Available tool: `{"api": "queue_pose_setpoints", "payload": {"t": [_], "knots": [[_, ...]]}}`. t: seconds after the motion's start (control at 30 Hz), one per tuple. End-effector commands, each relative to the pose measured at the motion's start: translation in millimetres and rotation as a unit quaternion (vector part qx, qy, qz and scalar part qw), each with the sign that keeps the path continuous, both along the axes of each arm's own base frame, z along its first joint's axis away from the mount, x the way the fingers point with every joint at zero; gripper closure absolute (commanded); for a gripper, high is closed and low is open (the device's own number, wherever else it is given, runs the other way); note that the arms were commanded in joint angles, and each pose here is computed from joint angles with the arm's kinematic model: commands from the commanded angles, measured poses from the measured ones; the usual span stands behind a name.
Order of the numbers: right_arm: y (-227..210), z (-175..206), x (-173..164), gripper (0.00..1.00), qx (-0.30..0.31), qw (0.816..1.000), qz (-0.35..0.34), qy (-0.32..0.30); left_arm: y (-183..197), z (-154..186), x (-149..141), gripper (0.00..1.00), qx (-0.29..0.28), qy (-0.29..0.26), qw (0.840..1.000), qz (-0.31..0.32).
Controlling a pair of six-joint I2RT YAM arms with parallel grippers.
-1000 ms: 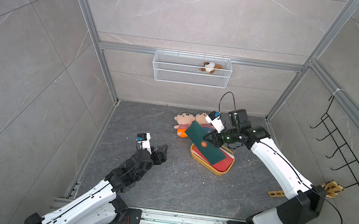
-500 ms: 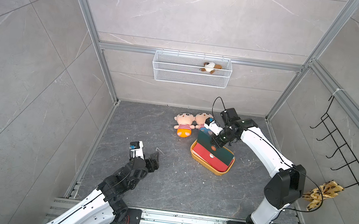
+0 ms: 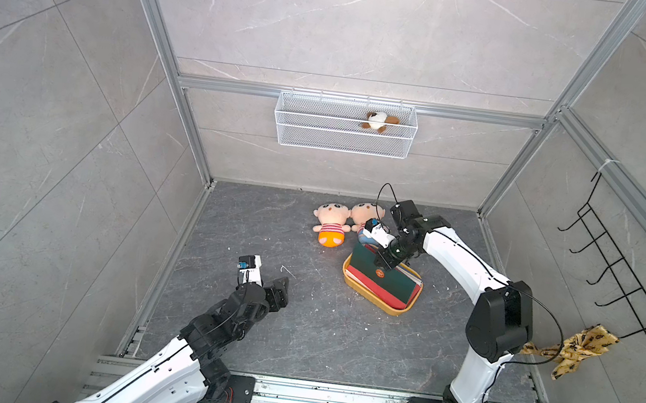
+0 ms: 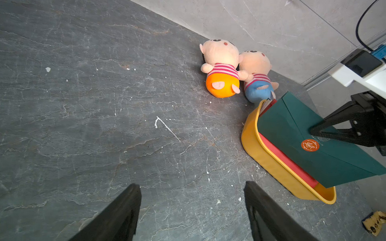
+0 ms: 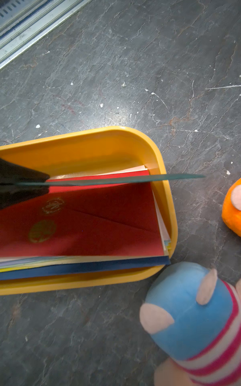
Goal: Put the sealed envelopes into the storage box
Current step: Place the envelope in the storage box.
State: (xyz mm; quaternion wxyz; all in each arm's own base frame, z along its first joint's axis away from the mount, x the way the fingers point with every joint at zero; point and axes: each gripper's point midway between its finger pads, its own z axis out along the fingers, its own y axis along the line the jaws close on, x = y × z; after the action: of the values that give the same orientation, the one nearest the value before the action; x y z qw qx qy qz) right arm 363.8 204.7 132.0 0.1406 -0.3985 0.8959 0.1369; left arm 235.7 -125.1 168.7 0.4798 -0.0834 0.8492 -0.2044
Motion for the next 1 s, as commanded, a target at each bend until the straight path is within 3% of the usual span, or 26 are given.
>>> {"api": "queue_pose_setpoints", "payload": {"t": [0.0,0.17,0.33,0.43,0.6,0.77,0.97], "knots": [[3.2,-13.7,-3.1,1.00,0.005,1.000,0.008,0.012,-9.1,10.6,1.7,0.17,-0.025,-0.018,0.999,-0.017],[3.6,-16.5,-4.3,0.66,0.008,1.000,-0.008,0.023,-12.4,9.9,2.0,0.17,-0.025,-0.018,0.999,-0.025],[2.1,0.2,3.7,0.55,0.018,0.999,-0.028,-0.013,-15.6,10.2,1.5,0.16,-0.025,-0.016,0.999,-0.034],[-3.8,6.6,20.9,0.54,0.016,0.996,-0.082,-0.039,-14.2,10.2,1.1,0.16,-0.023,-0.016,0.999,-0.032],[-28.6,6.2,58.5,0.60,-0.019,0.969,-0.229,-0.086,-11.2,7.8,0.6,0.17,-0.020,-0.015,0.999,-0.026],[-39.0,0.0,71.2,0.69,-0.033,0.955,-0.275,-0.109,-10.6,3.4,-0.3,0.16,-0.022,-0.010,0.999,-0.024],[-35.1,-10.9,82.1,0.73,-0.033,0.945,-0.310,-0.101,-10.5,0.8,-1.2,0.16,-0.024,-0.006,0.999,-0.023]]}}
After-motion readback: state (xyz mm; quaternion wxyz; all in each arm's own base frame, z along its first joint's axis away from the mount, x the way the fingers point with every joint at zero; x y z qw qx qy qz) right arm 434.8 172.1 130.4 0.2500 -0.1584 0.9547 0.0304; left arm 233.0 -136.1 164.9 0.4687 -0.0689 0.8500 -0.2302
